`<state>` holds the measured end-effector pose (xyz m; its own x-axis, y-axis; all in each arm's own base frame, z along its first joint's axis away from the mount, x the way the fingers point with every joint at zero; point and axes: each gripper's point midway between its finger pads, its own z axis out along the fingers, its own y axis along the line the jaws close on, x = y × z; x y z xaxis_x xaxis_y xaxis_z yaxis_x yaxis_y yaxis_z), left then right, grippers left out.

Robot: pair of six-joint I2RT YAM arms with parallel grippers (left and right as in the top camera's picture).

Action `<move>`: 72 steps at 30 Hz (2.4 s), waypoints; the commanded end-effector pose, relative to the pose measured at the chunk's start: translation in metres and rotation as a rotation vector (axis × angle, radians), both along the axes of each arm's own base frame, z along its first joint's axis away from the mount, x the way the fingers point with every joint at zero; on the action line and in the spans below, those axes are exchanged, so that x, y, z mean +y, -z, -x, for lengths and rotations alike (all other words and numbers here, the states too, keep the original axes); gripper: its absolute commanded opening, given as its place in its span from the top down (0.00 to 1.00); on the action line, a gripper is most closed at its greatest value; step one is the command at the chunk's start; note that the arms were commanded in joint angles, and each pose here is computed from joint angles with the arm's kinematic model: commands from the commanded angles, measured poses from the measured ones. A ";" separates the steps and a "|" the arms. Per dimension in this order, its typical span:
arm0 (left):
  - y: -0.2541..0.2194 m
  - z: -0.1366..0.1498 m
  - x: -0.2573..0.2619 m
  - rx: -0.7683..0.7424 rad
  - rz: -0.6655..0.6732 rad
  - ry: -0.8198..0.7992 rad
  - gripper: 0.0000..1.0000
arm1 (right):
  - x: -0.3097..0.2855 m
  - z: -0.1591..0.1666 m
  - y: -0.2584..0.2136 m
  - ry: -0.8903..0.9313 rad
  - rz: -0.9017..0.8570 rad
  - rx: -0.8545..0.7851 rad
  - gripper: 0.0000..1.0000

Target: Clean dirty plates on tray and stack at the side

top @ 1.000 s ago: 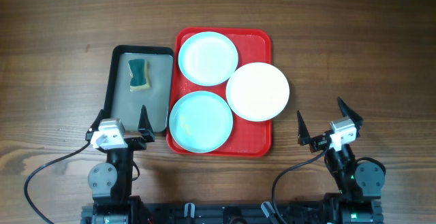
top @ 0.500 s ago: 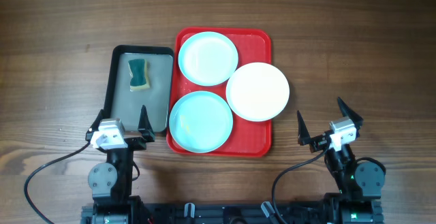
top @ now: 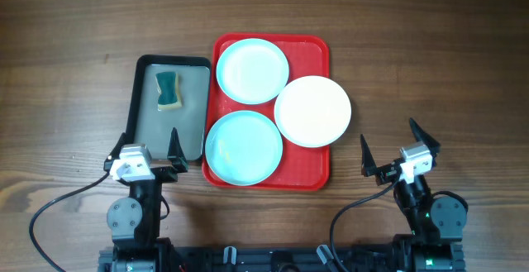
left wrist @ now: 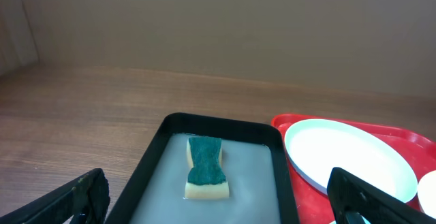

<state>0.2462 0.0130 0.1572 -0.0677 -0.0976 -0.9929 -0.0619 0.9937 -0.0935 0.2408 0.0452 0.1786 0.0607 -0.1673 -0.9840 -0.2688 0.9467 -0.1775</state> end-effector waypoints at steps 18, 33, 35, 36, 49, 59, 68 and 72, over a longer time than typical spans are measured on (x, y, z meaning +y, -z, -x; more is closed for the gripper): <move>0.001 0.000 -0.004 0.005 -0.018 0.025 0.00 | 0.008 0.002 -0.001 -0.038 0.007 -0.009 0.00; 0.001 0.000 -0.004 0.005 -0.018 0.025 0.00 | 0.013 0.004 -0.001 -0.074 -0.240 0.075 0.00; 0.001 0.000 -0.004 0.005 -0.018 0.025 0.00 | 0.013 0.004 -0.001 -0.074 -0.243 0.075 0.00; 0.001 0.000 -0.004 0.005 -0.018 0.025 0.00 | 0.013 0.004 -0.001 -0.075 -0.243 0.075 0.00; 0.000 0.000 -0.004 -0.002 -0.018 0.025 0.00 | 0.013 0.004 0.000 -0.074 -0.241 0.076 0.00; -0.002 0.000 -0.023 -0.008 -0.010 0.131 0.00 | 0.014 0.004 -0.002 -0.080 -0.316 0.093 0.00; -0.040 0.008 -0.039 -0.059 0.252 0.216 0.00 | 0.013 0.014 -0.057 -0.081 -0.313 0.057 0.00; -0.095 0.018 -0.040 -0.043 0.277 0.213 0.00 | 0.015 0.004 -0.098 -0.084 -0.314 0.101 0.00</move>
<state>0.2370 -0.0211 0.1942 -0.1084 -0.3123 -0.9438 0.1120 0.9395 -0.3237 0.2312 0.0542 0.2497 -0.0123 0.1344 -0.9909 -0.3225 0.9375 0.1311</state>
